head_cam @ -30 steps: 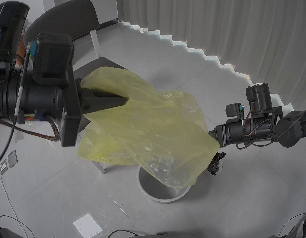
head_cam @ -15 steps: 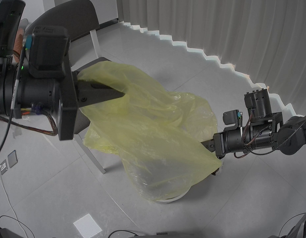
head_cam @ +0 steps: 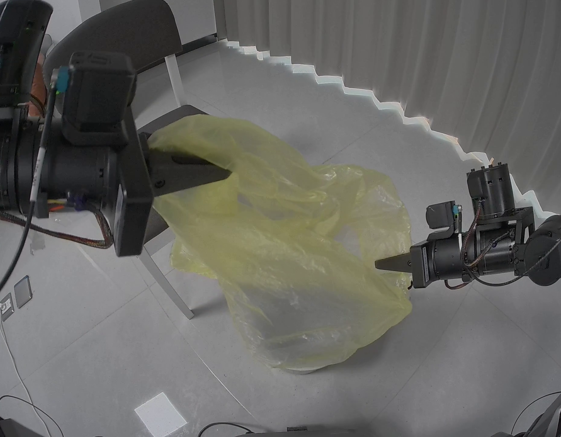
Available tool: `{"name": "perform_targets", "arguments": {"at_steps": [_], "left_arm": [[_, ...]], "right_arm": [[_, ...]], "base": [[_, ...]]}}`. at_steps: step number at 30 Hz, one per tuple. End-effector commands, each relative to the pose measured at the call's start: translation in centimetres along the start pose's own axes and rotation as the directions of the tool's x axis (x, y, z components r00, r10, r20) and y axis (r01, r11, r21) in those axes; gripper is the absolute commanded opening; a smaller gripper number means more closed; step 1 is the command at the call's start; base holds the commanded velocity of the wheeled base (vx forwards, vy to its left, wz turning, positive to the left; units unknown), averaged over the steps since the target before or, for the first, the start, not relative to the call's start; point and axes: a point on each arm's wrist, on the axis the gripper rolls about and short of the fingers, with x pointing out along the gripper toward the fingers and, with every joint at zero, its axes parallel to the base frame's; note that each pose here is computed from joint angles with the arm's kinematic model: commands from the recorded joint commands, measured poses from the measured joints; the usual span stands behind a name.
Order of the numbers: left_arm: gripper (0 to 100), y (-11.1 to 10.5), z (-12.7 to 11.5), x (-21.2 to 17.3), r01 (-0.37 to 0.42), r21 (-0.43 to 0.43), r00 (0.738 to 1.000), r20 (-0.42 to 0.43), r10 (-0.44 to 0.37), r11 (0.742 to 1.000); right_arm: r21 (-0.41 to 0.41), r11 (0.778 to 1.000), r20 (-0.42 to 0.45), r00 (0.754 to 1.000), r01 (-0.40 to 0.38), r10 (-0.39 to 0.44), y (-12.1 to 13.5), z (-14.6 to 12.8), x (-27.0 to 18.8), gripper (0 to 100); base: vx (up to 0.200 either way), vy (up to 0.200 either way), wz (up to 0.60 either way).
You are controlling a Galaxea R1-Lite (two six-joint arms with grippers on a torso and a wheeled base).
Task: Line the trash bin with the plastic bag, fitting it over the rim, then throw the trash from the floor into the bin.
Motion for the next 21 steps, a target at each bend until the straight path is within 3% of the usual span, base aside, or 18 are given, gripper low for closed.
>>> {"name": "perform_targets", "arguments": {"at_steps": [1,5,7,10,13,16,17,18,19,20,21], "left_arm": [[0,0.6,0.1,1.8,-0.095,-0.010,0.993,-0.072,0.094,0.995],[0,0.8,0.8,4.2,-0.189,-0.077,0.977,-0.110,0.180,0.979],[0,0.4,2.4,5.6,-0.287,-0.247,0.958,-0.090,0.273,0.925],[0,0.4,2.4,6.2,-0.395,-0.348,0.919,-0.153,0.364,0.850],[0,-0.3,1.5,6.2,-0.396,-0.387,0.918,-0.196,0.345,0.833],[0,-1.3,0.0,6.9,-0.388,-0.477,0.921,-0.240,0.308,0.789],[0,-1.3,0.0,6.9,-0.388,-0.477,0.921,-0.240,0.308,0.789],[0,-1.8,-1.2,7.7,-0.399,-0.528,0.915,-0.284,0.286,0.750],[0,-1.8,-1.2,7.7,-0.399,-0.528,0.915,-0.284,0.286,0.750],[0,-2.3,-2.3,8.2,-0.401,-0.565,0.913,-0.314,0.261,0.721],[0,-2.5,-2.6,8.3,-0.393,-0.578,0.916,-0.313,0.250,0.715]], "right_arm": [[0.004,1.000,-0.001,1.000,0.015,-0.015,-0.4,-0.1,0.0,0],[0.017,0.998,-0.013,0.998,0.056,-0.055,-1.0,-0.4,0.5,0],[0.031,0.993,-0.026,0.993,0.112,-0.111,-1.4,-0.9,0.7,0],[0.037,0.991,-0.045,0.990,0.132,-0.131,-1.6,-1.6,0.6,0],[0.040,0.988,-0.062,0.987,0.148,-0.146,-1.7,-2.3,0.4,0],[0.043,0.985,-0.080,0.983,0.168,-0.164,-1.7,-3.0,0.4,0],[0.043,0.985,-0.080,0.983,0.168,-0.164,-1.7,-3.0,0.4,0],[0.047,0.984,-0.093,0.981,0.172,-0.167,-1.7,-3.3,0.4,0],[0.047,0.984,-0.093,0.981,0.172,-0.167,-1.7,-3.3,0.4,0],[0.049,0.984,-0.107,0.980,0.173,-0.167,-1.8,-3.7,0.6,0],[0.050,0.983,-0.108,0.980,0.175,-0.169,-1.8,-3.7,0.7,0]], "base": [[0.000,0.000,0.00],[0.000,0.000,0.00],[0.000,0.000,0.00],[0.000,0.000,0.00],[0.000,0.000,0.00],[0.000,0.000,0.00],[0.000,0.000,0.00],[0.000,0.000,0.00],[0.000,0.000,0.00],[0.000,0.000,0.00],[0.000,0.000,0.00]]}}
